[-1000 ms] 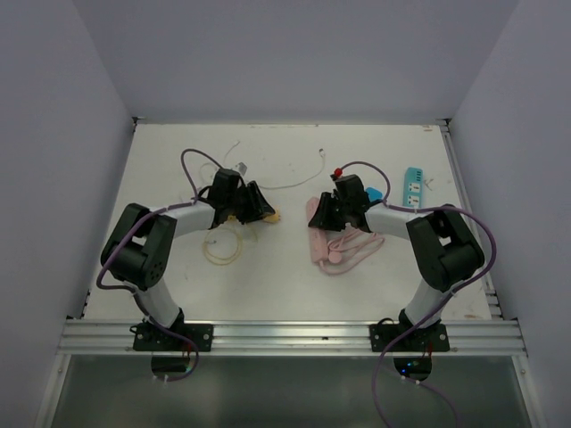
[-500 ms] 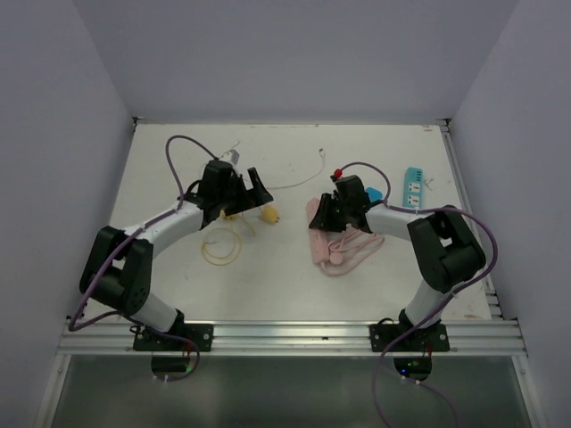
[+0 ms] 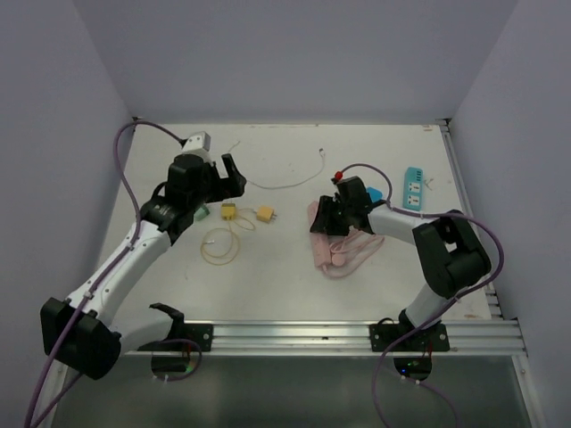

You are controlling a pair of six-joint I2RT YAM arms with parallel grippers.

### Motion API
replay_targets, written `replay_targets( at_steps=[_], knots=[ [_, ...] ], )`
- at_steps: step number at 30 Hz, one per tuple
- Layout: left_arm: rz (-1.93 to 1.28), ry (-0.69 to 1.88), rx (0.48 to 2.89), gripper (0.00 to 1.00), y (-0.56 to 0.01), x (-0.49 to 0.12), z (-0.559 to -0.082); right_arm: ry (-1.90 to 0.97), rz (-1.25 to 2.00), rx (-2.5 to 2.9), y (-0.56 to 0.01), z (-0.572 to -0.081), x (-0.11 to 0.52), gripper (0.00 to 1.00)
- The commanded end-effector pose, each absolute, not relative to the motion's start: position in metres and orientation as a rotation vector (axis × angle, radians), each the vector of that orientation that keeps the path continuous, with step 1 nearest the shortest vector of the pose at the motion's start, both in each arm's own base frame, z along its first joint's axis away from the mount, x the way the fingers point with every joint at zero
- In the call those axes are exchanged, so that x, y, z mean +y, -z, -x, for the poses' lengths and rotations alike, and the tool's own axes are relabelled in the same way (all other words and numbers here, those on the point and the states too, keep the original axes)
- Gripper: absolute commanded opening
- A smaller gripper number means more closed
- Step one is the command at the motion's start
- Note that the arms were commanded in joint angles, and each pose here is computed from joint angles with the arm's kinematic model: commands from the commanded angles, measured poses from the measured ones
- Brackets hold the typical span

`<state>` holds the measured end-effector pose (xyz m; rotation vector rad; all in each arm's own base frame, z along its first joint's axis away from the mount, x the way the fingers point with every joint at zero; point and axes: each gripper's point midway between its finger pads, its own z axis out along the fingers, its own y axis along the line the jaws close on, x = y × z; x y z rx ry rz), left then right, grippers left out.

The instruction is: Pull the plug off the socket

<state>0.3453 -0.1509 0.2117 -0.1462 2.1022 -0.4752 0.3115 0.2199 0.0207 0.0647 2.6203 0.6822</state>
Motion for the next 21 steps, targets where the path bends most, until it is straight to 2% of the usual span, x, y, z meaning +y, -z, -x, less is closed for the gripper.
replay_targets(
  at_steps=[1, 7, 12, 15, 21],
  knots=[
    [0.151, 0.333, 1.981, 0.99, -0.264, -0.118, -0.335, -0.46, -0.073, 2.836, 0.013, -0.264, 0.181, 0.55],
    [0.208, 0.21, 1.807, 1.0, -0.334, -0.076, -0.308, -0.468, -0.044, 2.787, -0.012, -0.273, 0.183, 0.77],
    [0.255, 0.136, 1.669, 1.0, -0.386, -0.045, -0.28, -0.44, -0.002, 2.682, -0.062, -0.284, 0.177, 0.93],
    [0.274, 0.099, 1.611, 1.0, -0.406, -0.028, -0.263, -0.422, 0.018, 2.57, -0.11, -0.295, 0.173, 0.99],
    [0.312, 0.081, 1.546, 1.0, -0.427, -0.006, -0.227, -0.343, 0.033, 2.375, -0.194, -0.297, 0.149, 0.99]
  ],
)
